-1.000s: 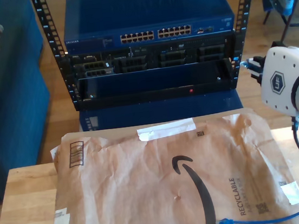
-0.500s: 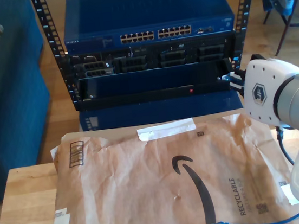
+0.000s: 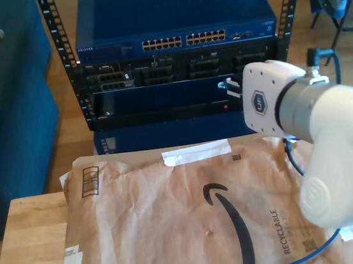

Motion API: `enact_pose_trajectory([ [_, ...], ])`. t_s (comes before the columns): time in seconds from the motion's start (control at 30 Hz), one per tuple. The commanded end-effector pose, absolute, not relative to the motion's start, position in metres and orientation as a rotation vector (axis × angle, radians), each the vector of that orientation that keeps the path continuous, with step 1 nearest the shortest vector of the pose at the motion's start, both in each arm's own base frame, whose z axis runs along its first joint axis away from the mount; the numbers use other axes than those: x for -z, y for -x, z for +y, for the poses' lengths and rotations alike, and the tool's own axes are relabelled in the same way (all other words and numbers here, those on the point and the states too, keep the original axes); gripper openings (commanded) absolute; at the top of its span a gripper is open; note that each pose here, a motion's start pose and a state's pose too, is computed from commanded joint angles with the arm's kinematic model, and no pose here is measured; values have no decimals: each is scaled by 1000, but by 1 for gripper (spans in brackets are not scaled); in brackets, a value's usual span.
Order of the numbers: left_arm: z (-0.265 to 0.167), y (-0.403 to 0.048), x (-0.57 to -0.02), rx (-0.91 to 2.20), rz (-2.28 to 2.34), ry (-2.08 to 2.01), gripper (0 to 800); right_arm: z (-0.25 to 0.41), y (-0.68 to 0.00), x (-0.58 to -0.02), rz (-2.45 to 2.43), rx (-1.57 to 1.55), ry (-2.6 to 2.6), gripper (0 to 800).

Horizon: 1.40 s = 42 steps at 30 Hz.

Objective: Grab the cable and plug it in

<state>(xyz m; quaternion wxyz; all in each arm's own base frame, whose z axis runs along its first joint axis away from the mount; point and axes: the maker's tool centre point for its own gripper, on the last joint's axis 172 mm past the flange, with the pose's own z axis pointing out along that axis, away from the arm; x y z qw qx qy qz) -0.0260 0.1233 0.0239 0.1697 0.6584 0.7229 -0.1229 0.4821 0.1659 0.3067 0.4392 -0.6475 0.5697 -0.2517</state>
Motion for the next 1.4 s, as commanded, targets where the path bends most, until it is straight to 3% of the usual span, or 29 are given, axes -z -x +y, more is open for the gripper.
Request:
enact_pose_trajectory([
  [0.37, 123, 26, -24, 349, 2054, -1871, 799, 168, -501, -272, 1445, 641, 1651, 1],
  [0.57, 123, 26, -24, 349, 2054, -1871, 799, 175, -514, -296, 1416, 653, 1618, 1],
  [1.1, 123, 26, -24, 349, 2054, -1871, 799, 212, -523, -278, 1296, 688, 1716, 3],
  [1.4, 123, 26, -24, 349, 2054, -1871, 800, 201, -535, -315, 1202, 838, 1545, 4],
])
